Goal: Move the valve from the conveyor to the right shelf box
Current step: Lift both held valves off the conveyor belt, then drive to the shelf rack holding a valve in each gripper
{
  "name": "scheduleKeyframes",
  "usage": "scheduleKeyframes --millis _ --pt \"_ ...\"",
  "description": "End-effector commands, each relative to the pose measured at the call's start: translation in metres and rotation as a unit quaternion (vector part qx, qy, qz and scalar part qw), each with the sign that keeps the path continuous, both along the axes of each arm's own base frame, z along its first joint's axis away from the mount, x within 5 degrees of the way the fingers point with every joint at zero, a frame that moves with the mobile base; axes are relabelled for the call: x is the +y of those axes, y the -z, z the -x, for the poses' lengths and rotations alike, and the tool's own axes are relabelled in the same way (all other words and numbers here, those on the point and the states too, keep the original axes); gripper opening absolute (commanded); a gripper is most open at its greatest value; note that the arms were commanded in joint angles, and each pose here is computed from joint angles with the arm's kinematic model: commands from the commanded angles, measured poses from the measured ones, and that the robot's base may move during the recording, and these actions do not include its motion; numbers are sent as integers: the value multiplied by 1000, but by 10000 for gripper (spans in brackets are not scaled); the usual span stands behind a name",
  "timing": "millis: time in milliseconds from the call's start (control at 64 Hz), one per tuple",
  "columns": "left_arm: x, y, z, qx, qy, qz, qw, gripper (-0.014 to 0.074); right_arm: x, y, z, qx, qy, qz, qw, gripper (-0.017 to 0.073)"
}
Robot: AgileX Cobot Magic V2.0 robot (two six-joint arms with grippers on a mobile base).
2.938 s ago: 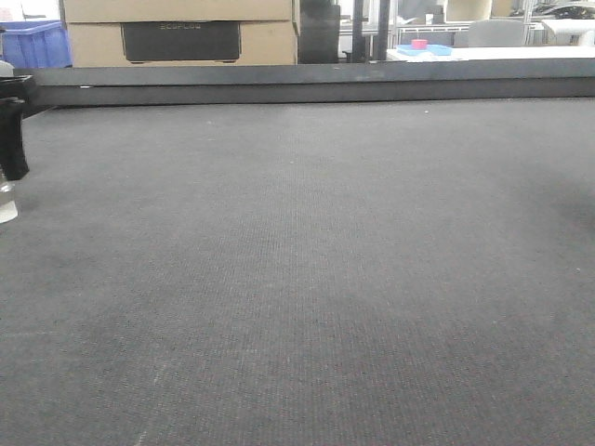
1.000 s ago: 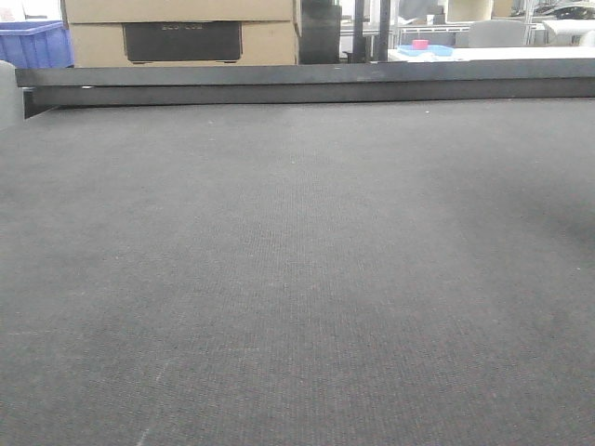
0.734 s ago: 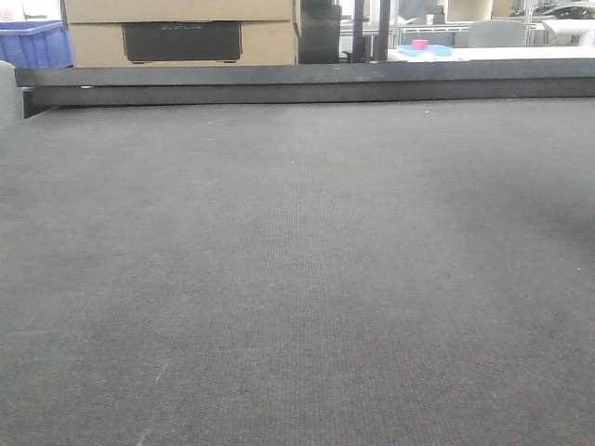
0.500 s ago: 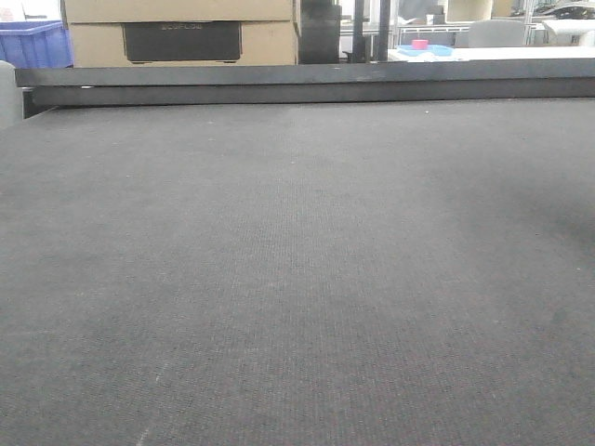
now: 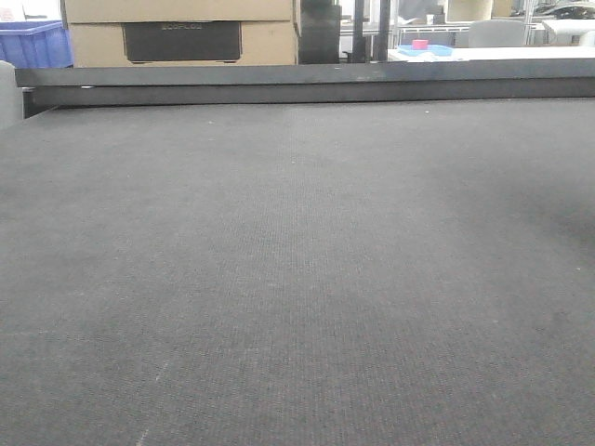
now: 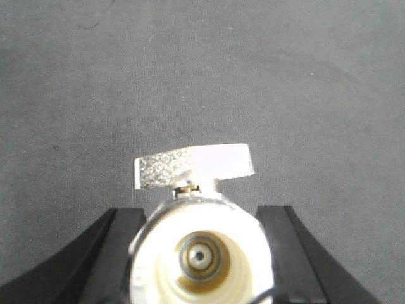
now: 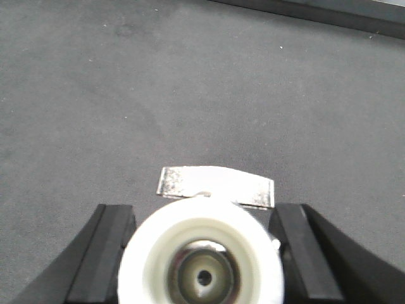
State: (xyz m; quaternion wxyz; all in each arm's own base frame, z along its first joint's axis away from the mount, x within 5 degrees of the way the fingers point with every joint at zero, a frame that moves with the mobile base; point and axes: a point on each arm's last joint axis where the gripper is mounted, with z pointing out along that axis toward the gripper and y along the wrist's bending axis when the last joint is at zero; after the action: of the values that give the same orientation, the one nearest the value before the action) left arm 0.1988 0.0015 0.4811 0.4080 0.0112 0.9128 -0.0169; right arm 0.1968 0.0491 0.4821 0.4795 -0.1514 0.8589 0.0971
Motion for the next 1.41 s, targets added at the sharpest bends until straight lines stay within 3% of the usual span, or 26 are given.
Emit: scheduleKeyframes --millis 0,1391 --pt "-2 -6 3 -25 3 7 1000 -111 -1 -12 3 -44 6 -6 999 -151" --pt "-2 -6 3 -25 3 7 1000 -111 -2 -17 2 -70 10 -13 997 -151"
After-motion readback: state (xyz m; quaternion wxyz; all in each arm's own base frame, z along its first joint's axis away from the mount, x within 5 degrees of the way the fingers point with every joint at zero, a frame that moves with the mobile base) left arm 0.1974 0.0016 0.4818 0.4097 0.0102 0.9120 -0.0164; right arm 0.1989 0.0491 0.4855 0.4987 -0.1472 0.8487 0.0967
